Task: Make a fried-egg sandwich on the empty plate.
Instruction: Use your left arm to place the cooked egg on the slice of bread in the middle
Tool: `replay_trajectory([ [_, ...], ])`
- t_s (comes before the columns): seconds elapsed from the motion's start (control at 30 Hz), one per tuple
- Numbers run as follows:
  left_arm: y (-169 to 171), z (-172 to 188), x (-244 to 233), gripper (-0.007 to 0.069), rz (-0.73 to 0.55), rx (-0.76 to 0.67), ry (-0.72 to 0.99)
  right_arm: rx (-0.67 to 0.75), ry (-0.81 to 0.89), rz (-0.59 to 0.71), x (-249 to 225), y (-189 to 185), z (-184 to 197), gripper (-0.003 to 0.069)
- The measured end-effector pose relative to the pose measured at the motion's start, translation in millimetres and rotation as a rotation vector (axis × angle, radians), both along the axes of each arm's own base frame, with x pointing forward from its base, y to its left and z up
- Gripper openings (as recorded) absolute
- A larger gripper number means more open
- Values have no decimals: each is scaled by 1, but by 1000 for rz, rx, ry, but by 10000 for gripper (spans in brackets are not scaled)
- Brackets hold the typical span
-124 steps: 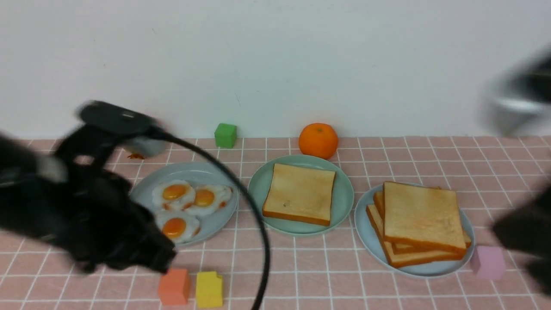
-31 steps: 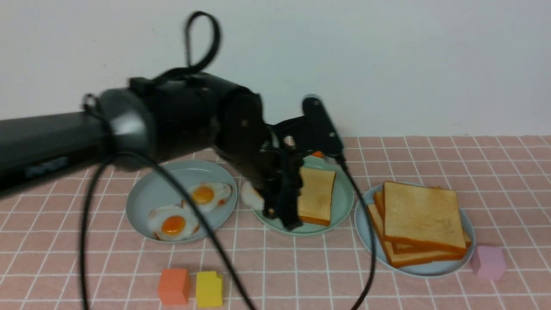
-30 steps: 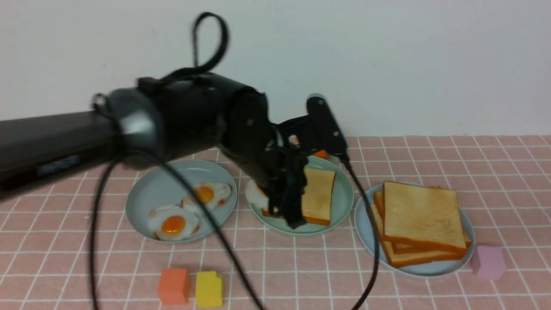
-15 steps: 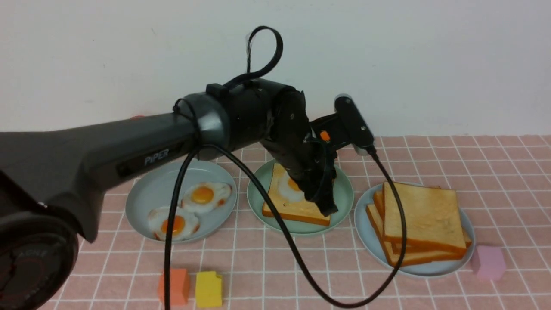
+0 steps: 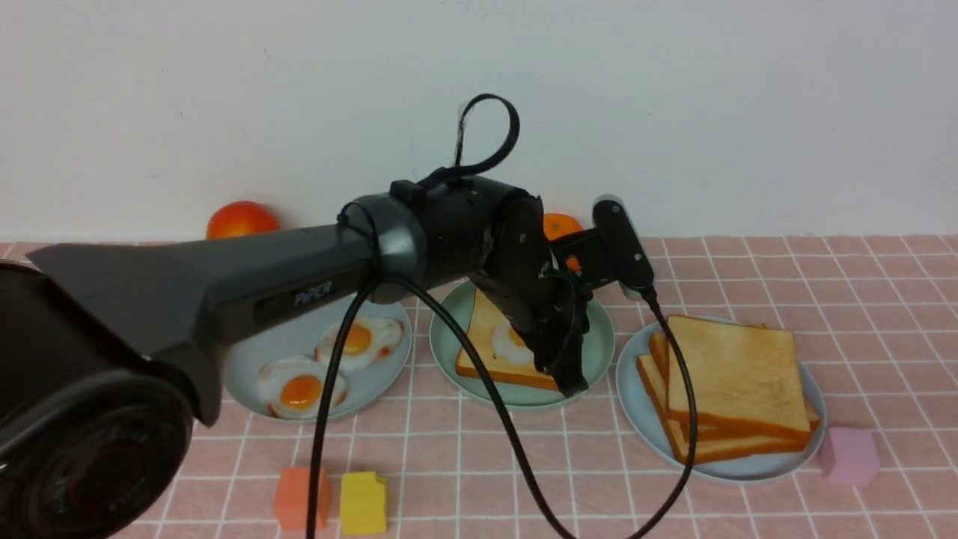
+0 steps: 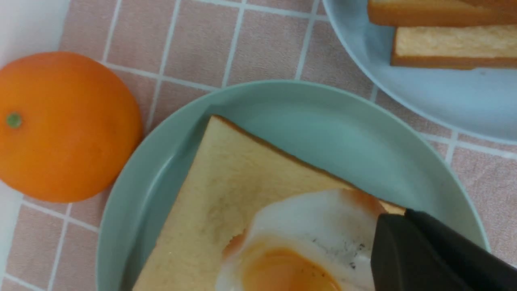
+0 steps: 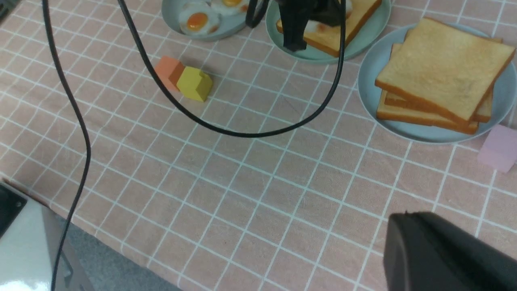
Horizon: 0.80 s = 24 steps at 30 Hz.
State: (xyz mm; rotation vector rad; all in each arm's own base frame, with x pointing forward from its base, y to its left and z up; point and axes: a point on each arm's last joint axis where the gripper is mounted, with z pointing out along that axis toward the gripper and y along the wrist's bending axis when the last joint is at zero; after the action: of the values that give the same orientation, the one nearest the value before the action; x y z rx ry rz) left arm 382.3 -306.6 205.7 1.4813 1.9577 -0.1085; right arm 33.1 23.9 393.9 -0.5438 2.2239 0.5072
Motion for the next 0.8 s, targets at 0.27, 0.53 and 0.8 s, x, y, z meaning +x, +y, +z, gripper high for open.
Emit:
replay_trajectory([
  [0.27,-3,18,8,13,-5,-19,-63,-14,31,9,1,3,-9,46],
  [0.53,1,10,22,13,14,-13,-71,-13,36,11,1,4,-9,49],
  [0.8,0,-9,24,13,9,26,-44,-3,46,20,0,5,-9,50],
])
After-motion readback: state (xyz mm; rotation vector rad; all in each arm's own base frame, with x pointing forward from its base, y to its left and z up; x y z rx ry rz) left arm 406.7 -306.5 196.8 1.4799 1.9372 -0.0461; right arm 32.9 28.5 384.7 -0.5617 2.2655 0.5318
